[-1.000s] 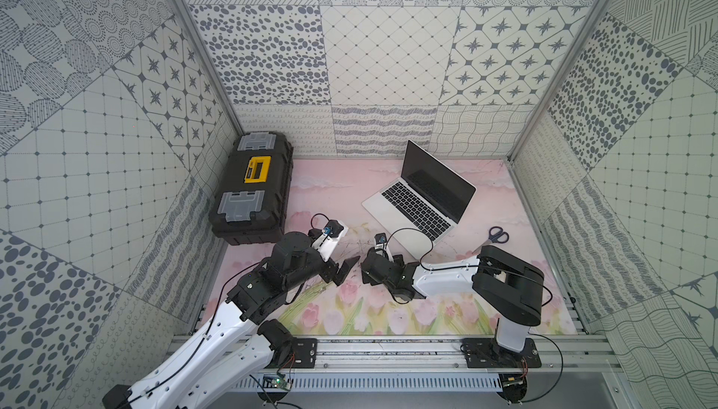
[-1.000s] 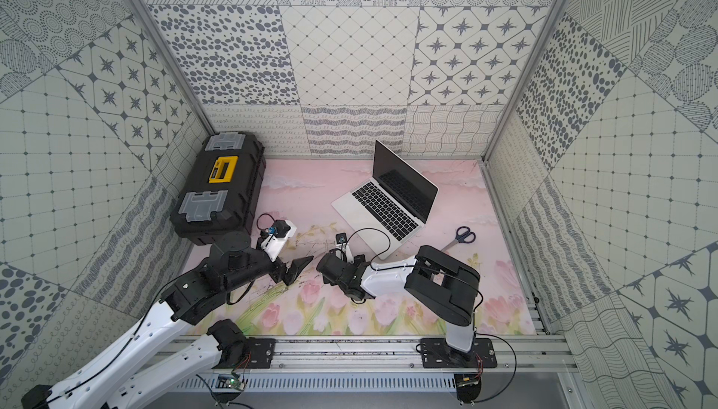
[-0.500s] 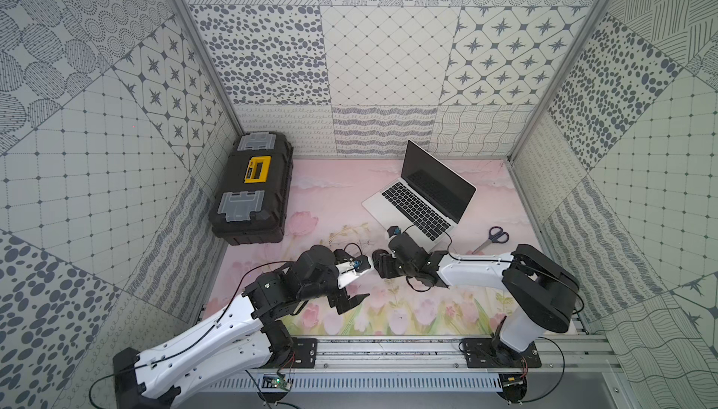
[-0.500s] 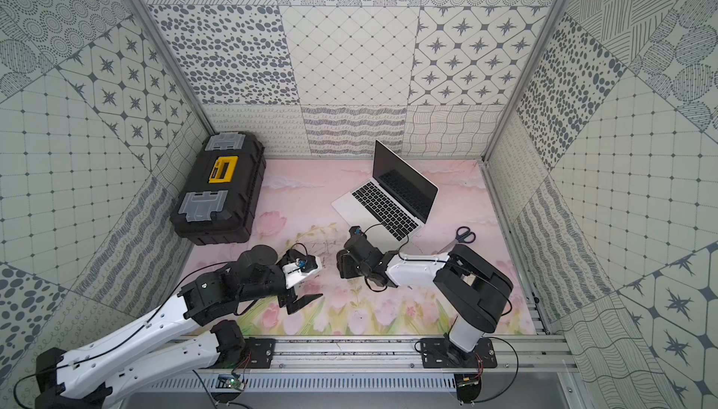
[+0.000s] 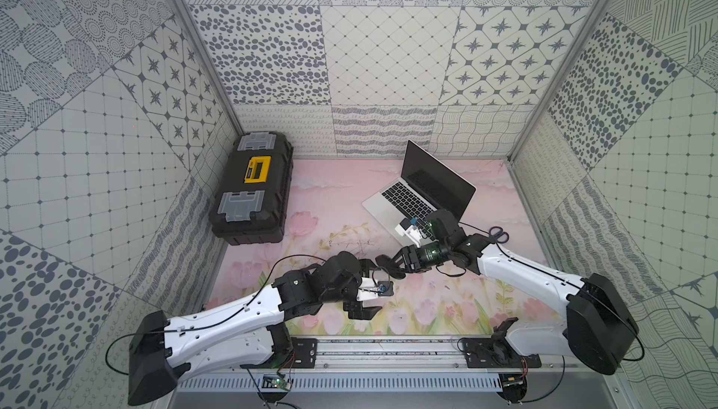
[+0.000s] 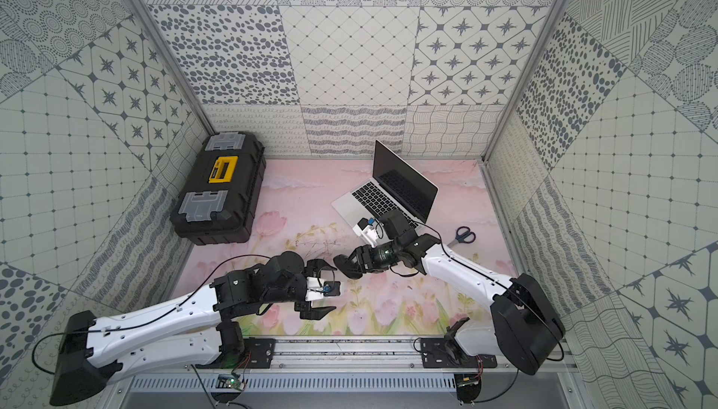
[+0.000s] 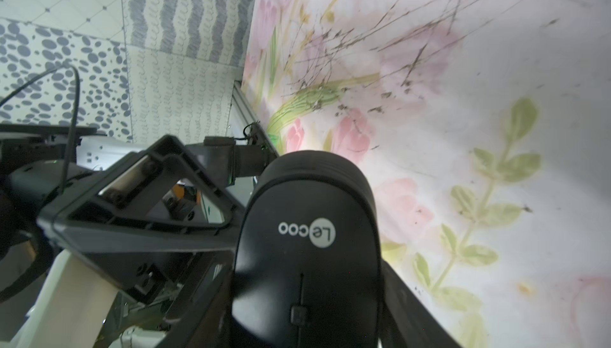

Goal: Insert the wireless mouse receiver into the laptop
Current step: Pick up the mouse from the center of the board.

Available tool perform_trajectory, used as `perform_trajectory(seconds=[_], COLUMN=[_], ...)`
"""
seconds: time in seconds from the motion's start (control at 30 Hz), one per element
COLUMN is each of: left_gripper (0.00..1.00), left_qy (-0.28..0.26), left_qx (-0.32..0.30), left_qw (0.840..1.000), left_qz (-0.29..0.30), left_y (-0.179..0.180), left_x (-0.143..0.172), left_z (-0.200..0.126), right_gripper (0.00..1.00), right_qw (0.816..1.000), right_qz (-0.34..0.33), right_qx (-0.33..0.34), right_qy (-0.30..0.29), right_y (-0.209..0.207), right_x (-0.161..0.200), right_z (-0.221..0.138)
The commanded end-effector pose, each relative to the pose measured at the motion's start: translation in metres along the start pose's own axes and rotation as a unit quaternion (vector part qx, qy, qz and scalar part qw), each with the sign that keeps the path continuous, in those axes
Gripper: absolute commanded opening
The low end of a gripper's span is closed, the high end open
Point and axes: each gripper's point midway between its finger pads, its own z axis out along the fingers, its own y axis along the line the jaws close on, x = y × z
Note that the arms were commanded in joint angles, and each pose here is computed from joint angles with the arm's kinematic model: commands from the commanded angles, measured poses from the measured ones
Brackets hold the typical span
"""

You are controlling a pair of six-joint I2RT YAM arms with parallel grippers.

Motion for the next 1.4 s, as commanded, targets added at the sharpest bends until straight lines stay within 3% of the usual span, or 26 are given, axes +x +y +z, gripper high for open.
perform_trajectory(seconds=[0.0, 0.3, 0.43, 0.63, 0.93, 1.07, 1.17, 1.27, 1.37], left_gripper=[0.98, 0.98, 0.96, 0.67, 0.29, 0.17, 0.08, 0.07, 0.06], left_qy=[-0.067, -0.058, -0.069, -0.069, -0.059, -0.048, -0.037, -0.027, -0.023], left_qx=[-0.075, -0.131, -0.078, -0.014, 0.013, 0.022, 0.031, 0.054, 0.101], left_qw=[0.993, 0.988, 0.993, 0.997, 0.998, 0.999, 0.998, 0.993, 0.977], left_qz=[0.06, 0.049, 0.046, 0.027, 0.004, -0.013, -0.048, -0.105, -0.188], left_y=[0.035, 0.058, 0.04, 0.024, 0.018, 0.016, 0.016, 0.016, 0.013], left_x=[-0.039, -0.039, -0.041, -0.039, -0.025, -0.02, -0.016, -0.01, -0.007], left_z=[0.006, 0.009, 0.011, 0.02, 0.021, 0.024, 0.025, 0.025, 0.021], right_gripper=[0.52, 0.52, 0.52, 0.52, 0.54, 0.6, 0.75, 0.96, 0.97], right_qw=[0.998, 0.998, 0.997, 0.996, 0.997, 0.998, 0.999, 0.999, 0.993], right_qz=[-0.016, -0.015, -0.017, -0.02, -0.024, -0.03, -0.034, -0.048, -0.103], right_qx=[-0.042, -0.03, -0.037, -0.053, -0.039, -0.028, -0.008, 0.005, -0.003], right_qy=[0.043, 0.055, 0.059, 0.069, 0.061, 0.051, 0.029, -0.007, -0.052], right_y=[0.024, 0.021, 0.024, 0.031, 0.025, 0.02, 0.012, 0.008, 0.015], right_x=[0.017, 0.025, 0.024, 0.027, 0.027, 0.023, 0.016, 0.007, 0.001], right_z=[-0.007, -0.005, -0.004, -0.004, -0.005, -0.005, -0.01, -0.019, -0.029])
